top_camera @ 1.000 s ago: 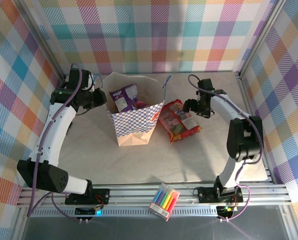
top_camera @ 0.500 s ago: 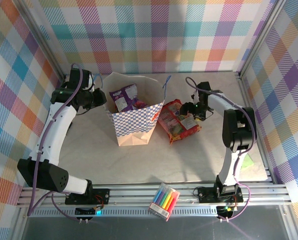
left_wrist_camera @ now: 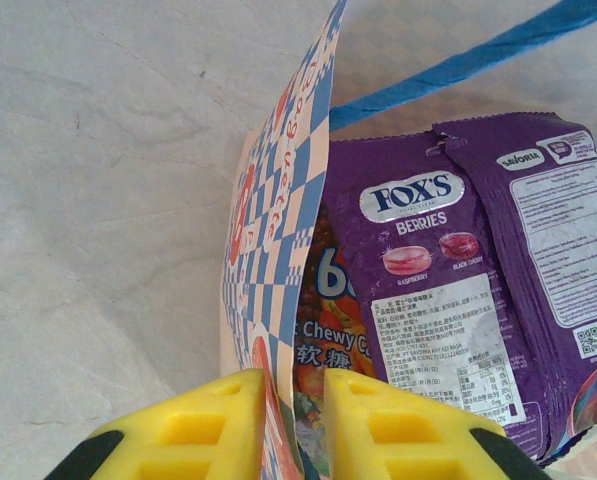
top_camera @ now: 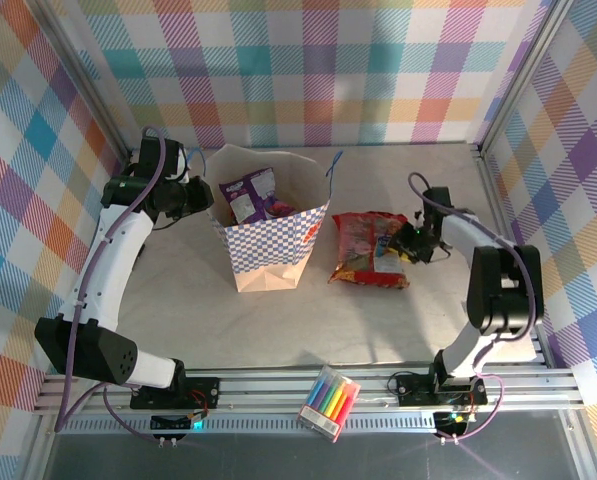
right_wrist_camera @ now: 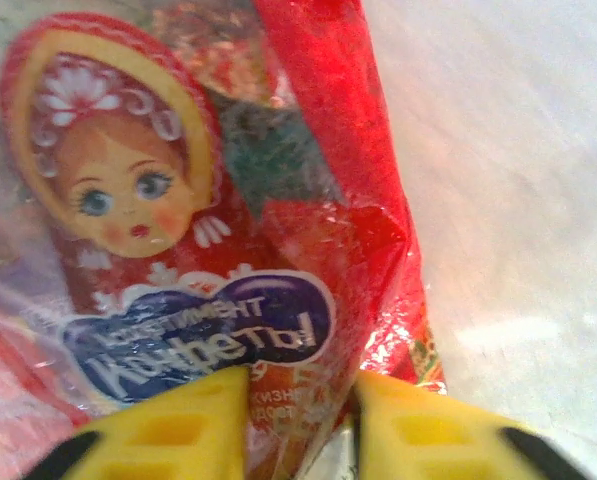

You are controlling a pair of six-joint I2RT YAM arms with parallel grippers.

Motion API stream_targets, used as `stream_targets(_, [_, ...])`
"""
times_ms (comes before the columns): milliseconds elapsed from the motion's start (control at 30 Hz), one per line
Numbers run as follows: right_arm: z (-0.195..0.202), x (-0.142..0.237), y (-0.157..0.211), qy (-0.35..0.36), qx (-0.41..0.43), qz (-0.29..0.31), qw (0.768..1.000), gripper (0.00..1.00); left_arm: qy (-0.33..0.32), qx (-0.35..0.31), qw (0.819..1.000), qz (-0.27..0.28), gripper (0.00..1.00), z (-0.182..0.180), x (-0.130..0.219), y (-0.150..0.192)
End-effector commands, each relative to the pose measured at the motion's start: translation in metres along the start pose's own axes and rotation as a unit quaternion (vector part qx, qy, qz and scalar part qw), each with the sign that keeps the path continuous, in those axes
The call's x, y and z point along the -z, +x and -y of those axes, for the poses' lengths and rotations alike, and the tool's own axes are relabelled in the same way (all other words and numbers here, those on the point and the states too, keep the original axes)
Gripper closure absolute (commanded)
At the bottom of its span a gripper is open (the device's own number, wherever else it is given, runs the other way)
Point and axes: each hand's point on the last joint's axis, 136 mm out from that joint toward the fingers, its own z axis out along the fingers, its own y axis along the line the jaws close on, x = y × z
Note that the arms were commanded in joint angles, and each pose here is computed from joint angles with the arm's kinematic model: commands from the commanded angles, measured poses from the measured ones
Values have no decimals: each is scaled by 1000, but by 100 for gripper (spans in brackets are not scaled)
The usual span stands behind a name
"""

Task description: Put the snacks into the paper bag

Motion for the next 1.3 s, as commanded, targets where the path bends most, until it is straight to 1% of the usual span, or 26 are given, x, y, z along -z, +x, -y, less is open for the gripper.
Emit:
stream_targets(0, [12, -10, 36, -2, -56, -41, 998, 43, 8, -2, 1000, 8, 76, 2, 10, -3])
stream_targets(33, [15, -7, 37, 4, -47, -36, 998, 32, 9, -3, 1000, 8, 76, 3, 10, -3])
stream_targets(67, [17, -3, 37, 11, -39, -30, 999, 27, 11, -3, 1000, 7, 76, 4, 10, -4])
stream_targets(167, [15, 16, 31, 18, -6, 4, 1000, 17, 12, -5, 1000, 7, 76, 4, 12, -4])
stream_targets(233, [13, 28, 26, 17, 16, 32, 999, 12, 11, -6, 1000, 8, 76, 4, 13, -4])
stream_targets(367, [6, 32, 20, -2, 30, 55, 998, 10, 8, -5, 1000, 2, 76, 2, 9, 0])
stream_targets(467, [-1, 21, 20, -28, 35, 37, 998, 9, 10, -4, 1000, -2, 76, 3, 8, 0])
stream_targets(567, [0, 6, 20, -28, 31, 13, 999, 9, 8, -4, 1000, 0, 76, 2, 10, 0])
stream_targets(867, [-3, -20, 18, -52, 36, -17, 998, 7, 4, 2, 1000, 5, 76, 1, 14, -2])
stream_targets(967, [-2, -31, 17, -53, 25, -26, 998, 11, 4, 5, 1000, 3, 76, 2, 12, -1])
stream_targets(1067, [1, -40, 15, -47, 6, -32, 998, 21, 2, 6, 1000, 2, 76, 1, 13, -1])
stream_targets(1233, [4, -41, 8, -31, -10, -26, 999, 54, 0, 6, 1000, 1, 76, 1, 14, -1])
stream_targets(1267, [3, -40, 7, -30, -9, -27, 999, 59, 0, 5, 1000, 0, 76, 1, 14, -1])
